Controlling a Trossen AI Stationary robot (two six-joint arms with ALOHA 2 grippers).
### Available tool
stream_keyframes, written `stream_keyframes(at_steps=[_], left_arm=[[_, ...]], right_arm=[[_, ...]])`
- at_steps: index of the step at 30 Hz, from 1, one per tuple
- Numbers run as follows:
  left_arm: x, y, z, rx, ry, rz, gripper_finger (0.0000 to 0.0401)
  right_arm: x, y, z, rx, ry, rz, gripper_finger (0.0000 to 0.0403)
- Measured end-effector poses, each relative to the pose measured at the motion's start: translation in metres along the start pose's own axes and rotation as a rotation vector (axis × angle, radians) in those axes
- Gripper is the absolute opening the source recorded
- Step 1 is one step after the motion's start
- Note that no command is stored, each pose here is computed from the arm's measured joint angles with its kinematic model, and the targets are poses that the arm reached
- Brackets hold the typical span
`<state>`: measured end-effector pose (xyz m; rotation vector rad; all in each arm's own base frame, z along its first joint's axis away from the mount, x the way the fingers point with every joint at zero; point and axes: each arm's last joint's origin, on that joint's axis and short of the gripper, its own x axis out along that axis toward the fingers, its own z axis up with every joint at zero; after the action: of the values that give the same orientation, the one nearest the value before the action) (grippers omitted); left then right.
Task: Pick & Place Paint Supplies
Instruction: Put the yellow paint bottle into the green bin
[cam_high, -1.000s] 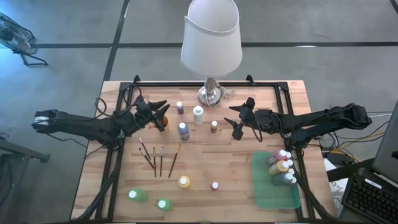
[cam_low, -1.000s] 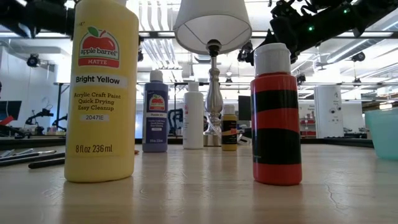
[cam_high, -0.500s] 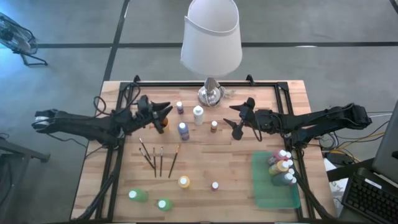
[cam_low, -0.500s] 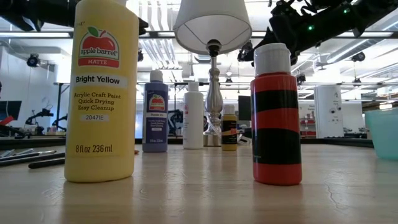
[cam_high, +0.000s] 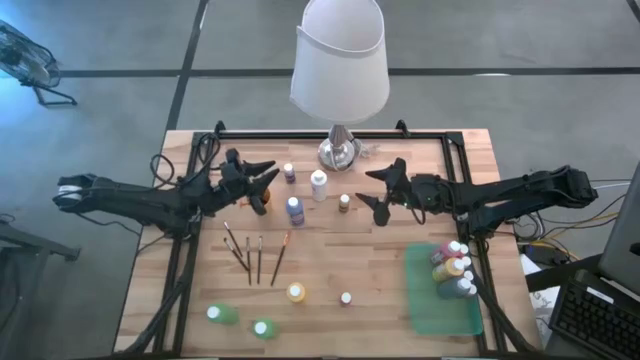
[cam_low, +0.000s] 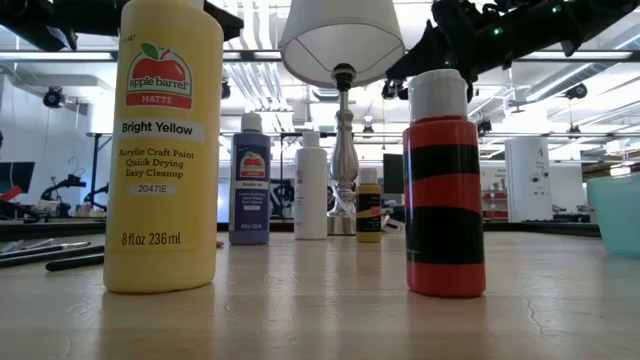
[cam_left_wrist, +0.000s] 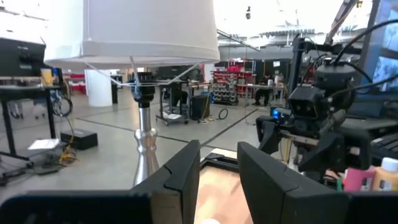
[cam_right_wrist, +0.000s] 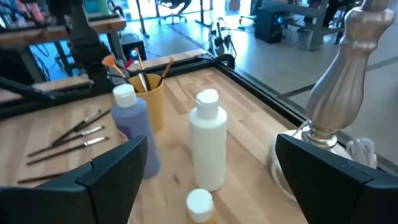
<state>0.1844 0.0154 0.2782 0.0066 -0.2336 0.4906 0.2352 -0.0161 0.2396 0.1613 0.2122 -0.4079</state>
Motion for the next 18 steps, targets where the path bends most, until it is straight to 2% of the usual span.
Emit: stream_keyframes(at_steps=[5, 10, 18], left_arm=[[0.000, 0.002, 0.000, 0.014, 0.004, 0.064, 0.0113], [0.001, 0.005, 0.001, 0.103, 0.008, 0.138, 0.0113], [0.001, 0.006, 0.001, 0.176, 0.015, 0.144, 0.0113]], right_arm=[[0.000, 0.001, 0.005, 0.027, -0.046, 0.010, 0.0331], [0.000, 0.001, 0.006, 0.021, -0.054, 0.015, 0.0313], [0.001, 0.000, -0.005, 0.006, 0.046, -0.007, 0.0284]])
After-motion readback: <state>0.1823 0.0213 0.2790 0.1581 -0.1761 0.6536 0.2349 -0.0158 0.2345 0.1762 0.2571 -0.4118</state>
